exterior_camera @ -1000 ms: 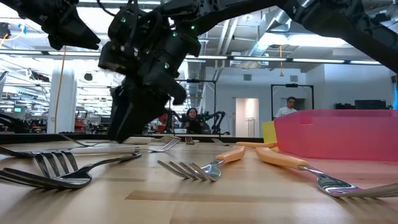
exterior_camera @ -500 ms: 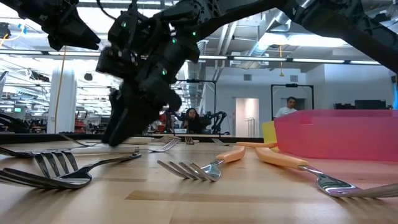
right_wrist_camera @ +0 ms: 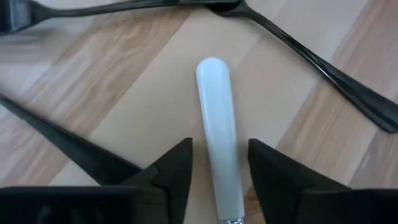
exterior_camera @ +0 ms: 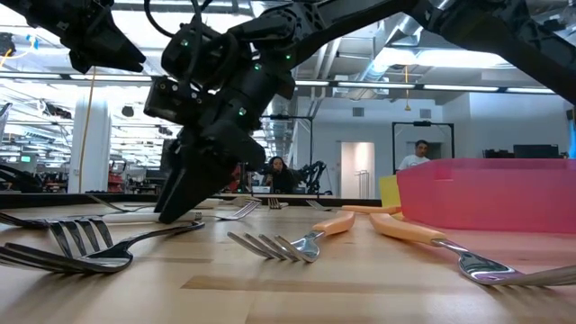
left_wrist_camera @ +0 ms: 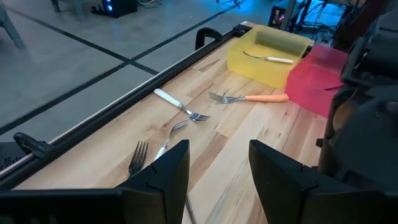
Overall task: Sort silverware by color (type)
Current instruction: Put the white fork into the yellow bin
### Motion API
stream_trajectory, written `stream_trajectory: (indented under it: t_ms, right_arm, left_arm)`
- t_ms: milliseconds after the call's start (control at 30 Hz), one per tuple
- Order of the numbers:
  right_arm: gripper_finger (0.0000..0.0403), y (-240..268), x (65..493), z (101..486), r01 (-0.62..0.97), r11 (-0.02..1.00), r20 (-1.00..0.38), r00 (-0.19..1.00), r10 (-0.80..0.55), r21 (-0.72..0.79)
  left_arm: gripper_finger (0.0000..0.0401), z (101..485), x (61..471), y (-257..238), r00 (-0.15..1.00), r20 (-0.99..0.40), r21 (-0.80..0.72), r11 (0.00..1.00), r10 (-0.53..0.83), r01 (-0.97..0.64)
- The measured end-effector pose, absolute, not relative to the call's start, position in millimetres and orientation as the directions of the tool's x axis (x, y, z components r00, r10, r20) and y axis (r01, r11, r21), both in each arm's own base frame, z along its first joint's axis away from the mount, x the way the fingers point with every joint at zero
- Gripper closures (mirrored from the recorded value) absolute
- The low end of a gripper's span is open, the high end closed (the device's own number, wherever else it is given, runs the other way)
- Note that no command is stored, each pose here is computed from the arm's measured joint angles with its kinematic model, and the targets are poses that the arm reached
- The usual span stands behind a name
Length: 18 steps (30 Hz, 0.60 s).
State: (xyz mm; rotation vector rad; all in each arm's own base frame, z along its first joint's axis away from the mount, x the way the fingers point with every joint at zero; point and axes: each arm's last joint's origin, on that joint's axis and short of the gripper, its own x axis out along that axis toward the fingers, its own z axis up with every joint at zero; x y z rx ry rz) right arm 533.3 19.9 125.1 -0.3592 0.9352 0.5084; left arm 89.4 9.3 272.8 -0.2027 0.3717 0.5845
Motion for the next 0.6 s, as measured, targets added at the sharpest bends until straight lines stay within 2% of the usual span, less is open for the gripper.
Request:
stream_trajectory:
  t_ms: [167,267,600]
  right_arm:
    - [0.0304,18.8,532.7,123.9,-0.545,0.834,-0.842,0.488,0.232,-0.086]
    - [0.033,19.4,532.6,123.6,-0.535,0.838,-0.848,0.489,0.203,-0.108]
    - [0.0331,19.7,531.1,129.7,-0.524,0.845,-0.847,0.492,0.202,-0.104]
  left_arm:
    - [0.025,272.8,89.4,9.3,0.77,-0.397,-0.087,0.815,0.5,-0.573]
    - [0.025,272.8,89.4,9.3,0.77,-0.397,-0.089,0.814,0.5,-0.574]
    - [0.025,272.8,89.4,9.3,0.77,-0.397,-0.101,0.81,0.499,-0.577]
